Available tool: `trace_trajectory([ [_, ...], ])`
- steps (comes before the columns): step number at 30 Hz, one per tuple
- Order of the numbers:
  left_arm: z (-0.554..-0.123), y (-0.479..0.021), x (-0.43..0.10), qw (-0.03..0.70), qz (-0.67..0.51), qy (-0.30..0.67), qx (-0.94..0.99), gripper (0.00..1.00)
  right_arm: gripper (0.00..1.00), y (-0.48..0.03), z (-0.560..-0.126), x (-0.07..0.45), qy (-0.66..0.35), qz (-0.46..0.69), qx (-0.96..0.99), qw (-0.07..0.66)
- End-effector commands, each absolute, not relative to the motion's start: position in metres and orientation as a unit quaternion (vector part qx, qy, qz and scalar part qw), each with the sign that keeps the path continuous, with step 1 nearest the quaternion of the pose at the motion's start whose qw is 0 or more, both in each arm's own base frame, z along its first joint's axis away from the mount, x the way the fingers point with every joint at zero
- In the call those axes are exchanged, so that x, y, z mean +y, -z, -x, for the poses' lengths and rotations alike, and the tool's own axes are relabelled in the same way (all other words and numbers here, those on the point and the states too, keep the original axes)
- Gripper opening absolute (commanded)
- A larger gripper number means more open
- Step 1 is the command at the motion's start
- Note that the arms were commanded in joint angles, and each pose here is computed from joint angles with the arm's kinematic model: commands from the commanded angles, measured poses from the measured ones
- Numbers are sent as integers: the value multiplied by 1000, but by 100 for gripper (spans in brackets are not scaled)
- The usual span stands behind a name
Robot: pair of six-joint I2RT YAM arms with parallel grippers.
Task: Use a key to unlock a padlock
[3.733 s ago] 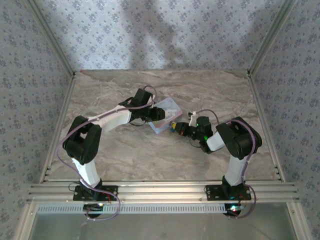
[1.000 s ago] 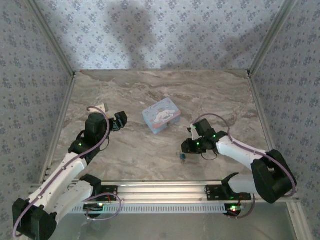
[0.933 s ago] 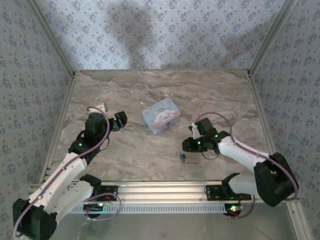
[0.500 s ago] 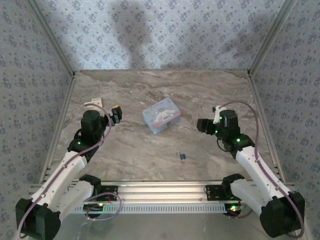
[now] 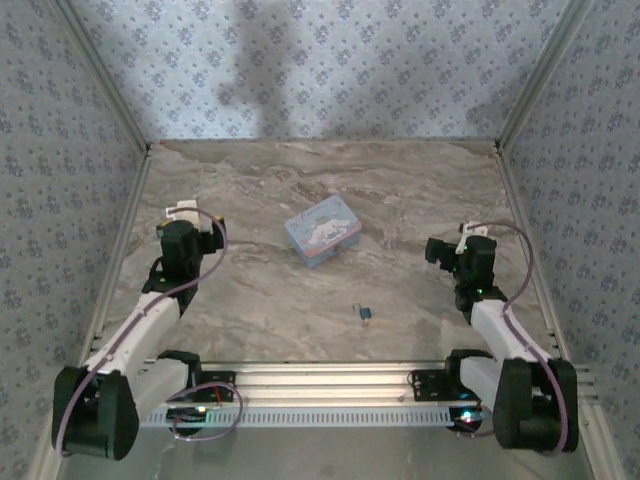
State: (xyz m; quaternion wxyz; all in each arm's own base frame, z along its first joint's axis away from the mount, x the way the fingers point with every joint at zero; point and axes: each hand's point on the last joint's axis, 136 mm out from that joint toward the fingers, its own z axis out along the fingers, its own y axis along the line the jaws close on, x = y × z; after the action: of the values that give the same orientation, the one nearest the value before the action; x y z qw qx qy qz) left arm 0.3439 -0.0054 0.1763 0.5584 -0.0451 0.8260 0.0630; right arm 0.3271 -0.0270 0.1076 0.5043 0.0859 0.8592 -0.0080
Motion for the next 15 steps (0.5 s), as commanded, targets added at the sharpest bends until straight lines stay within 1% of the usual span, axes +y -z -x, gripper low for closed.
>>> trace_trajectory([
  [1,-351,-178,4,578,38,-88,810,98,100,-127,-346,-33,21,-70,823,564],
  [6,-355,-154,5,579,23,-85,810,98,100,-114,-358,-26,4,-53,815,577],
  [10,-360,-134,3,580,8,-78,811,98,100,-115,-367,-19,-1,-20,809,588],
  [15,-367,-122,-4,585,-19,-68,808,98,100,-107,-370,-21,-13,-18,802,596],
])
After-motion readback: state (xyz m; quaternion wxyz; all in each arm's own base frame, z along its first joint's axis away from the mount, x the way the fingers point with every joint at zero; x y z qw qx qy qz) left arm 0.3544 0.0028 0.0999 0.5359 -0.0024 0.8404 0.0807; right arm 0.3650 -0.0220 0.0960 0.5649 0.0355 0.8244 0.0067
